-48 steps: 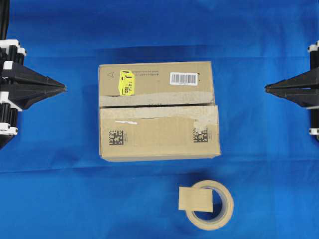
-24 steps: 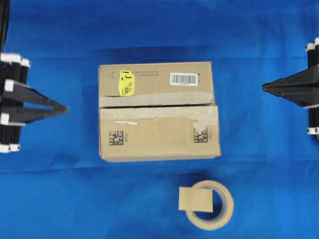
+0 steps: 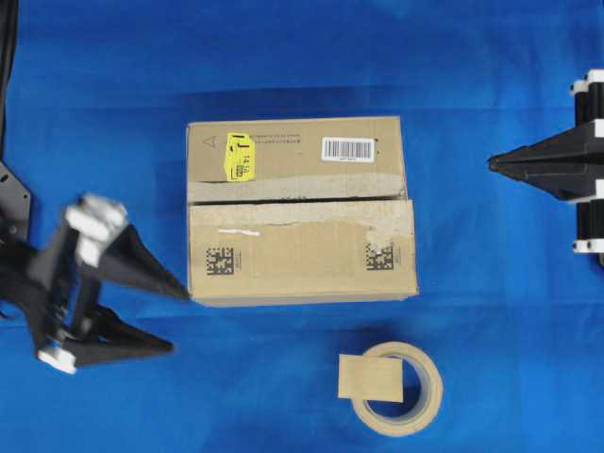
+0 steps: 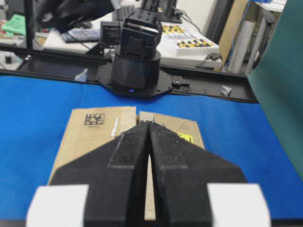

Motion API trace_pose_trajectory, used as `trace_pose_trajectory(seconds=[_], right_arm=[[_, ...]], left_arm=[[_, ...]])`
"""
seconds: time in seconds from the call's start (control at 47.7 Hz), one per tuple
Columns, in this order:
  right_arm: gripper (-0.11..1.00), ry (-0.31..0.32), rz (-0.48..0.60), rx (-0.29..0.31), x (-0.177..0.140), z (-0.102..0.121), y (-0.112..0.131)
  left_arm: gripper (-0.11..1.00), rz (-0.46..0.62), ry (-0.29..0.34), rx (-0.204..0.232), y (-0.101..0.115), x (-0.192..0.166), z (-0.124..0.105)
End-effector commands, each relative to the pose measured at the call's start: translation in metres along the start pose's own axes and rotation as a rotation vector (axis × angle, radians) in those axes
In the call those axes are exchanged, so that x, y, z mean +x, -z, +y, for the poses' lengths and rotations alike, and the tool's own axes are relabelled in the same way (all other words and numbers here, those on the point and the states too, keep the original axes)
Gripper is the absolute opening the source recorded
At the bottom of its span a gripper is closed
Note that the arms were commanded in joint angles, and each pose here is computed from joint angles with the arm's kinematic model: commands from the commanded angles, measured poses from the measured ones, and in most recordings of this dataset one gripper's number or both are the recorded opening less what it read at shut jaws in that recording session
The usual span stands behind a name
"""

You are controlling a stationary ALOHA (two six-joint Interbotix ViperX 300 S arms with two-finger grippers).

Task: Apply tape along the seams of the closed cardboard box to seal it securely.
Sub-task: 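Move the left gripper down toward the tan tape roll, then pinch the loose tape end on the roll with the left gripper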

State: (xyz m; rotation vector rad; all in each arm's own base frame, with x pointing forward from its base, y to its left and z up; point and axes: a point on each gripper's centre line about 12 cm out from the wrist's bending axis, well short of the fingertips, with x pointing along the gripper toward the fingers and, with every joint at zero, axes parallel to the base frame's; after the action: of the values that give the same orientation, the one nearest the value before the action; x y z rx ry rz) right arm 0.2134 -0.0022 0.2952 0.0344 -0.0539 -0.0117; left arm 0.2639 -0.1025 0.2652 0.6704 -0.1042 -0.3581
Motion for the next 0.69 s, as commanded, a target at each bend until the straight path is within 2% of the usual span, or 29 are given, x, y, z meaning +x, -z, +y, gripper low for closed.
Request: trace_pose_trajectory(seconds=[0.0,0.084,0.168,0.231,0.42,0.546,0.671], right_arm=[[0.02,0.002,-0.028,0.001,0.004,0.0,-0.01],[0.02,0.002,-0.025,0.001,0.004,0.0,-0.009],[0.02,0.002,-0.02,0.001,0.005,0.0,-0.008],[0.02,0.002,-0.015,0.001,0.005,0.0,-0.007],[0.02,0.003,-0.002,0.003,0.007,0.0,-0.004],[0.02,0.003,0.008,0.003,0.008,0.0,-0.002],[0.02,0.003,0.018,0.003,0.009,0.0,0.001]], left_arm=[[0.71,-0.004,0.007,0.086,-0.005,0.022,0.0],[0.62,0.032,0.042,0.192,0.005,0.042,-0.009],[0.63,0.066,0.08,0.265,0.017,0.059,-0.019],[0.62,0.092,0.106,0.29,0.027,0.072,-0.027],[0.62,0.148,0.162,0.306,0.051,0.11,-0.048],[0.62,0.172,0.186,0.331,0.065,0.131,-0.057],[0.62,0.193,0.209,0.387,0.08,0.145,-0.064]])
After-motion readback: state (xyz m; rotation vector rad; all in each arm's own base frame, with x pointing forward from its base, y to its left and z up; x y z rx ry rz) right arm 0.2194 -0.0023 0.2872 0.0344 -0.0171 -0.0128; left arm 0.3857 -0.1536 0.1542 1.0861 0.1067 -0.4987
